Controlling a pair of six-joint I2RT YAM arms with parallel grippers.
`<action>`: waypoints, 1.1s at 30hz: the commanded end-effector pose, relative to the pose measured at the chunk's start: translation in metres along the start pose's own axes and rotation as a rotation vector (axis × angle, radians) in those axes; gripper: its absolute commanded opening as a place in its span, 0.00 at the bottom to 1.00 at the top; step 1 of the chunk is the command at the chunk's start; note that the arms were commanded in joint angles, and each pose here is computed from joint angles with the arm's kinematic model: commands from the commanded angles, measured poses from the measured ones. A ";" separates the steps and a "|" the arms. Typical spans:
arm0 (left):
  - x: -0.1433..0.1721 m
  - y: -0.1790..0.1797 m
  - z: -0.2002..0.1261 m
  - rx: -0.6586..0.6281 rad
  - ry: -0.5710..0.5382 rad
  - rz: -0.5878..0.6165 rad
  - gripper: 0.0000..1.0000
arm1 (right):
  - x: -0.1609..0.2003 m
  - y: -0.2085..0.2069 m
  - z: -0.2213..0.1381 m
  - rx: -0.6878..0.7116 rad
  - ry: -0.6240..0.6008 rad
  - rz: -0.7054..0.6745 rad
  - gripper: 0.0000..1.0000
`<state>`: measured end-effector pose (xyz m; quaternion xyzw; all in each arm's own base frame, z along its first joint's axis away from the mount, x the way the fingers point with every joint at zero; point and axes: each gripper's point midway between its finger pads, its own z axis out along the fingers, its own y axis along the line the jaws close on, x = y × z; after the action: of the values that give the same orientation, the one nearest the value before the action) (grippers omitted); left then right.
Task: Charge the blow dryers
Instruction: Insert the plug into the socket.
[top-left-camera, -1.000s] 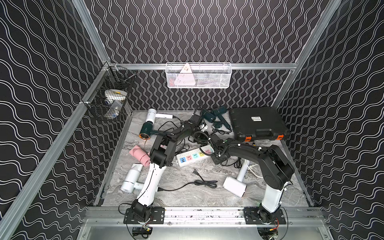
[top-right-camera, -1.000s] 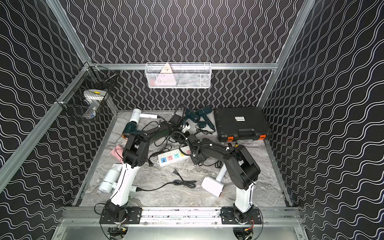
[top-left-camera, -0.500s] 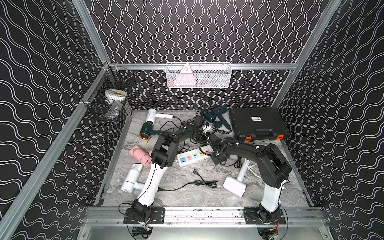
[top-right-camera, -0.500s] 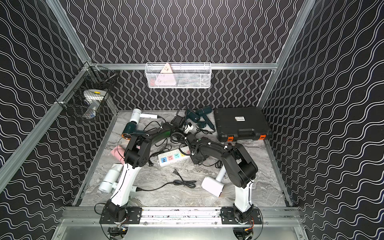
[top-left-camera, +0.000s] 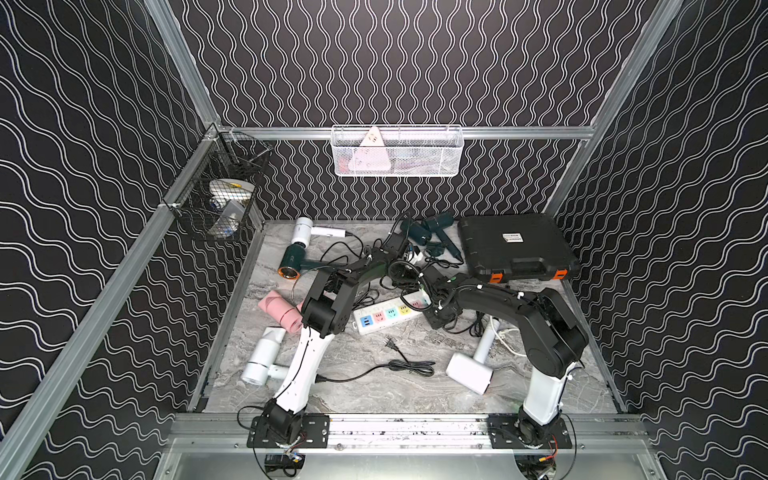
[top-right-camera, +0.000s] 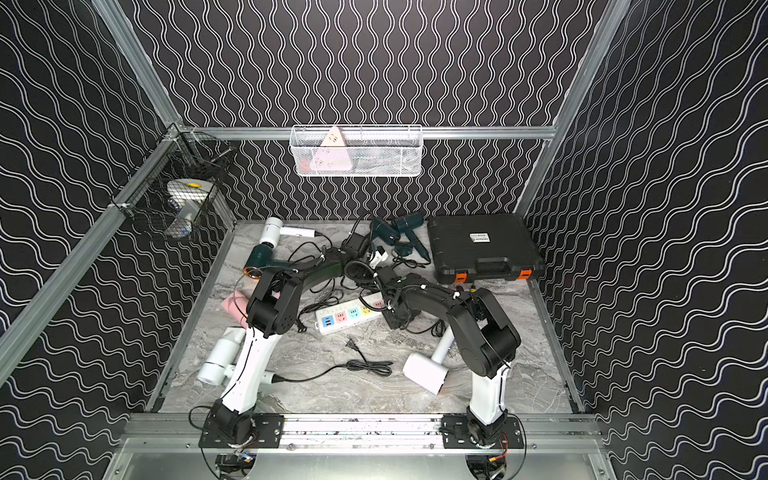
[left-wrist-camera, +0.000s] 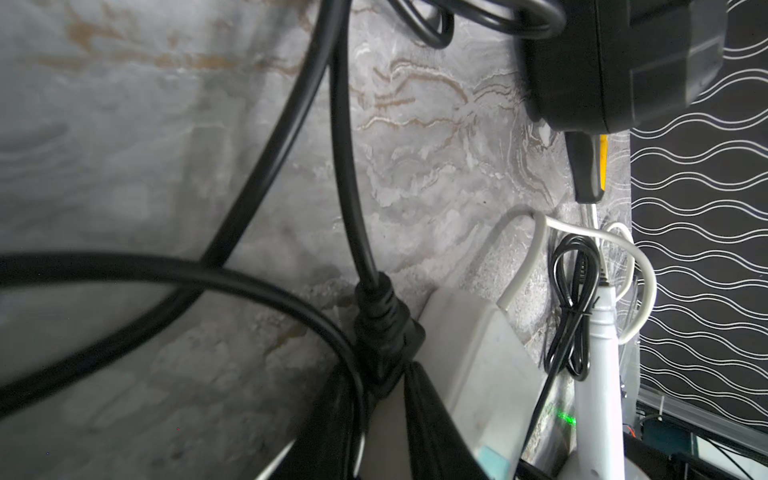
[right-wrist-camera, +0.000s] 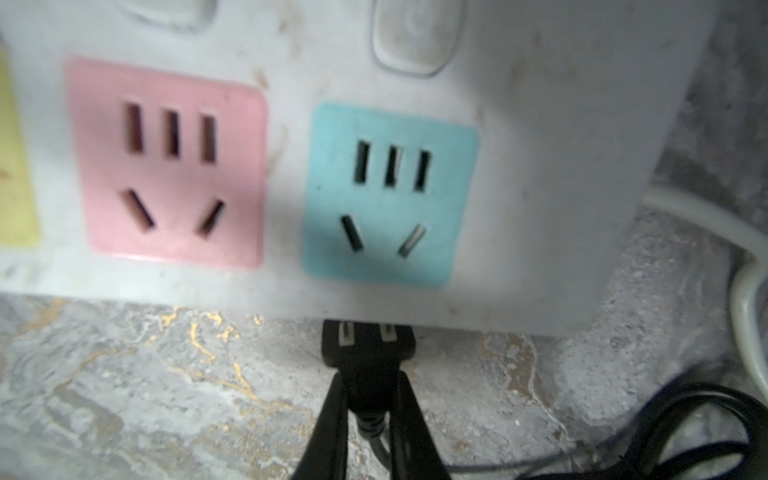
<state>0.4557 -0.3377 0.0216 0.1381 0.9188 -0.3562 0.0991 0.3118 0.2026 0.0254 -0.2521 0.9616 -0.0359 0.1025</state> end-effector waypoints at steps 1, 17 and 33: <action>0.052 0.016 0.010 -0.055 0.174 -0.082 0.28 | -0.024 -0.002 -0.002 -0.006 -0.079 -0.012 0.00; 0.061 0.018 0.015 -0.041 0.195 -0.081 0.24 | -0.046 -0.004 -0.009 -0.001 -0.070 0.072 0.00; 0.073 0.019 0.026 -0.039 0.220 -0.081 0.20 | -0.076 0.000 -0.010 -0.018 -0.155 0.127 0.00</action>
<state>0.4511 -0.3433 0.0152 0.1593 0.9055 -0.3790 0.1053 0.3207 0.2070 0.0321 -0.2102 0.9752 -0.0381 0.0577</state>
